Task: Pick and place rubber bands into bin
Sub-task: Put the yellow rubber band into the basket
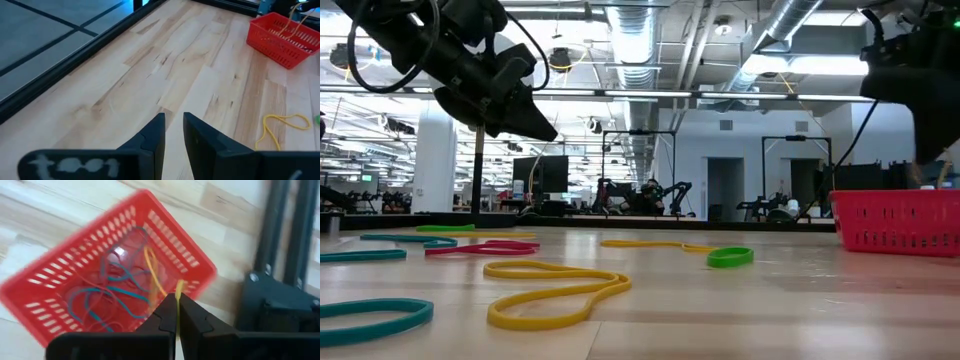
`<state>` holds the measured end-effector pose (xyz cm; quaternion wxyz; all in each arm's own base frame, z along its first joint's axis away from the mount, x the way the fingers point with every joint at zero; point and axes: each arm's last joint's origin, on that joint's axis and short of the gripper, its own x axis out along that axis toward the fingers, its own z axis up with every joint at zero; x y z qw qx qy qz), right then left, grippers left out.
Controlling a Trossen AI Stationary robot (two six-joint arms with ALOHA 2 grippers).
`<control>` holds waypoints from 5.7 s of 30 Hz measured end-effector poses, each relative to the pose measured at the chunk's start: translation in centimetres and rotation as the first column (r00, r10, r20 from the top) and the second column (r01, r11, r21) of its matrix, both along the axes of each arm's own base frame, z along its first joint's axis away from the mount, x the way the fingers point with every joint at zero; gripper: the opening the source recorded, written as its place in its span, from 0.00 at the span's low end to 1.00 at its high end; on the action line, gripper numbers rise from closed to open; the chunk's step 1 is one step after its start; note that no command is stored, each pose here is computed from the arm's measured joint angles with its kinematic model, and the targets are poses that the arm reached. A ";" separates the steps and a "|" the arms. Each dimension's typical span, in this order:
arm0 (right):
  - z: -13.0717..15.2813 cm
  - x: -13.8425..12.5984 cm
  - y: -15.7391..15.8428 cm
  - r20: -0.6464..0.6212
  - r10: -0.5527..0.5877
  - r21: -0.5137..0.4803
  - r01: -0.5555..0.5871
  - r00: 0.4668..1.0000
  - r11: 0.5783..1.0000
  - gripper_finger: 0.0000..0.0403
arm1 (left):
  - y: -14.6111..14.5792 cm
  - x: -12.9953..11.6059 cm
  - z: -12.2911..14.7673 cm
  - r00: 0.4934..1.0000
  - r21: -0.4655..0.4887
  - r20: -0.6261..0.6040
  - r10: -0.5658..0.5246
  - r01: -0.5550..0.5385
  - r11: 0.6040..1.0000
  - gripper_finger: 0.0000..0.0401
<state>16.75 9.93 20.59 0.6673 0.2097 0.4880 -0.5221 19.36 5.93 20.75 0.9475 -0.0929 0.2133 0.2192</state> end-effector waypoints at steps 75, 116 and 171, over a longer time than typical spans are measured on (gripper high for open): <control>0.2 4.7 -1.7 0.125 0.409 -0.314 -0.355 0.904 0.881 0.25 | 0.1 1.4 -8.7 0.900 -0.249 -0.430 -0.068 -0.046 0.968 0.15; 0.5 8.4 -4.7 0.194 0.455 -0.279 -0.396 0.869 0.875 0.26 | 0.1 10.5 2.6 0.935 0.120 -0.186 -0.301 0.326 0.938 0.00; -3.2 20.3 -10.3 0.220 0.807 -0.378 -0.715 0.549 0.589 0.01 | 0.1 10.7 2.6 0.938 0.138 -0.182 -0.295 0.321 0.937 0.00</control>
